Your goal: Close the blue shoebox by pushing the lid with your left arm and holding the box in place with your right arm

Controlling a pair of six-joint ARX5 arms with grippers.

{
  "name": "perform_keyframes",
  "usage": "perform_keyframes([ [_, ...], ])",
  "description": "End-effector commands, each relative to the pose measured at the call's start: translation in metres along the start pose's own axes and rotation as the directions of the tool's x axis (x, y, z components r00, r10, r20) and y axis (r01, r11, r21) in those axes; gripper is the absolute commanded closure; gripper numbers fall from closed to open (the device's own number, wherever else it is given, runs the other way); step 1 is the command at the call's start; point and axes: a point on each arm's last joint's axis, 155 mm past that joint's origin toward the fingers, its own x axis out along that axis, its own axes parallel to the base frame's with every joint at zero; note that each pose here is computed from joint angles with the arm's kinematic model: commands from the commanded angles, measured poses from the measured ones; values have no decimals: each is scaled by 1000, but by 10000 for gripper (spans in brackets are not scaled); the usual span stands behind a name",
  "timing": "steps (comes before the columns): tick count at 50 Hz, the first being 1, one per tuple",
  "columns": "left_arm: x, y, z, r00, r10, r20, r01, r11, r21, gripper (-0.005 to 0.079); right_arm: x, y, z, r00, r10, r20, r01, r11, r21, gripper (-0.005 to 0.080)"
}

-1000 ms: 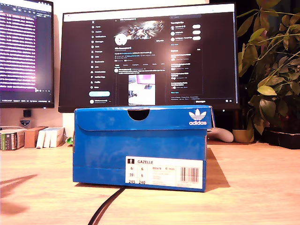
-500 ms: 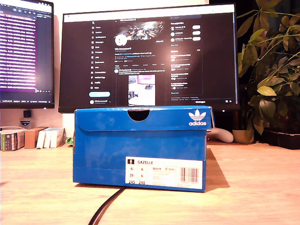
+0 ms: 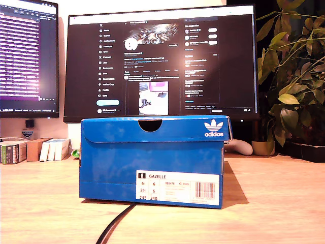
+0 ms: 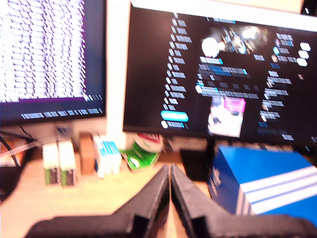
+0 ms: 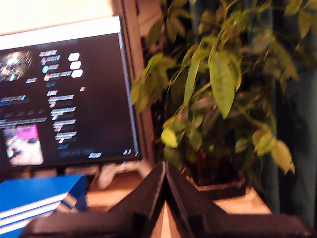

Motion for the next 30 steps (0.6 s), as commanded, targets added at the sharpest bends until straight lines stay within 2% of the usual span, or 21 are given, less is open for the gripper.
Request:
perform_keyframes([
  [1,4,2,-9,1000,-1,-4,1,1000,-12,762,8,0,-22,1000,-3,-23,3,1000,-7,764],
  [8,10,4,-19,1000,-3,-1,3,1000,-15,762,14,5,-37,1000,22,-22,-22,1000,9,764],
  [17,21,11,-57,999,-1,-50,-1,999,-37,762,20,12,-59,997,56,-48,-57,998,-14,764],
  [24,24,14,-77,997,0,-78,-1,1000,-18,762,23,24,-84,989,121,-88,-123,992,-14,764],
  [30,26,16,-93,994,-3,-108,1,1000,-18,762,24,25,-102,984,127,-122,-130,991,-16,764],
])
